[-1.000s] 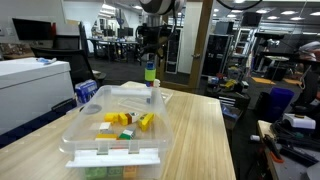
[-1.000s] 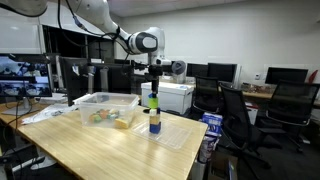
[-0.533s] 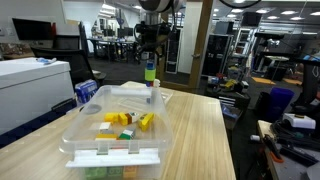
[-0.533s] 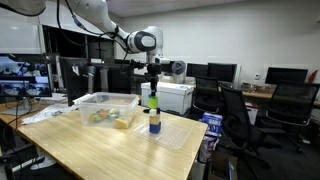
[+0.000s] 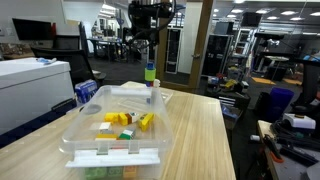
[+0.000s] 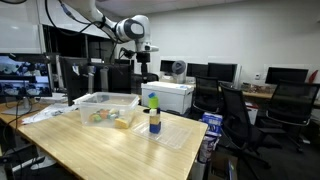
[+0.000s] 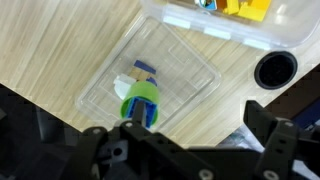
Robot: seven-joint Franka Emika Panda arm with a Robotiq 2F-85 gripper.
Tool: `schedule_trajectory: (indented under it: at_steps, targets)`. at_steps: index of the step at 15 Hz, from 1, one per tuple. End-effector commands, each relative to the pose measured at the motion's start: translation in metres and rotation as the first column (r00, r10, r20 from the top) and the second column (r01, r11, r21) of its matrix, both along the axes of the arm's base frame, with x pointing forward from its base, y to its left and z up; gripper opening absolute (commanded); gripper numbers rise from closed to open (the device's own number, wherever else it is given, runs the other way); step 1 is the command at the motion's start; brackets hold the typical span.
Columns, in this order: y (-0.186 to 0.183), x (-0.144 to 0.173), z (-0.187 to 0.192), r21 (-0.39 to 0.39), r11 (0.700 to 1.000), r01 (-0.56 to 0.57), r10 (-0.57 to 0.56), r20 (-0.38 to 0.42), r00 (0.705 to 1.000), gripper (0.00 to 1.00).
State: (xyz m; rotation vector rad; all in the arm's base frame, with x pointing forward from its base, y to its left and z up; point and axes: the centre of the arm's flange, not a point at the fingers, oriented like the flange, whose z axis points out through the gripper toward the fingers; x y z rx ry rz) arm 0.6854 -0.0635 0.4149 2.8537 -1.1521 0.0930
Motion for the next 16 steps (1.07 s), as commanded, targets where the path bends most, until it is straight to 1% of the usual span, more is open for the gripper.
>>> schedule_trajectory:
  at_steps: [1,3,4,5,7,8,9,11,13,14,15,16]
  targets:
    - [0.059,-0.041,-0.024,-0.016,0.982,-0.187,0.186,-0.064,0.98,1.0]
    - [0.1,-0.064,-0.047,-0.04,0.957,-0.286,0.281,-0.104,0.954,1.0]
    - [0.118,-0.074,-0.058,-0.051,0.939,-0.34,0.332,-0.128,0.935,1.0]
    - [0.132,-0.083,-0.067,-0.058,0.92,-0.389,0.378,-0.141,0.915,1.0]
    - [0.158,-0.102,-0.08,-0.07,0.872,-0.485,0.471,-0.156,0.868,1.0]
    - [0.17,-0.112,-0.085,-0.068,0.841,-0.537,0.522,-0.161,0.838,1.0]
    - [0.175,-0.119,-0.085,-0.061,0.813,-0.579,0.564,-0.16,0.81,1.0]
    - [0.183,-0.13,-0.084,-0.042,0.749,-0.661,0.647,-0.162,0.745,1.0]
    - [0.187,-0.137,-0.081,-0.03,0.675,-0.737,0.726,-0.153,0.671,1.0]
    - [0.197,-0.116,-0.089,-0.03,0.74,-0.672,0.658,-0.173,0.733,1.0]
    - [0.197,-0.118,-0.088,-0.029,0.734,-0.678,0.665,-0.171,0.727,1.0]
    - [0.198,-0.118,-0.088,-0.03,0.734,-0.678,0.665,-0.171,0.727,1.0]
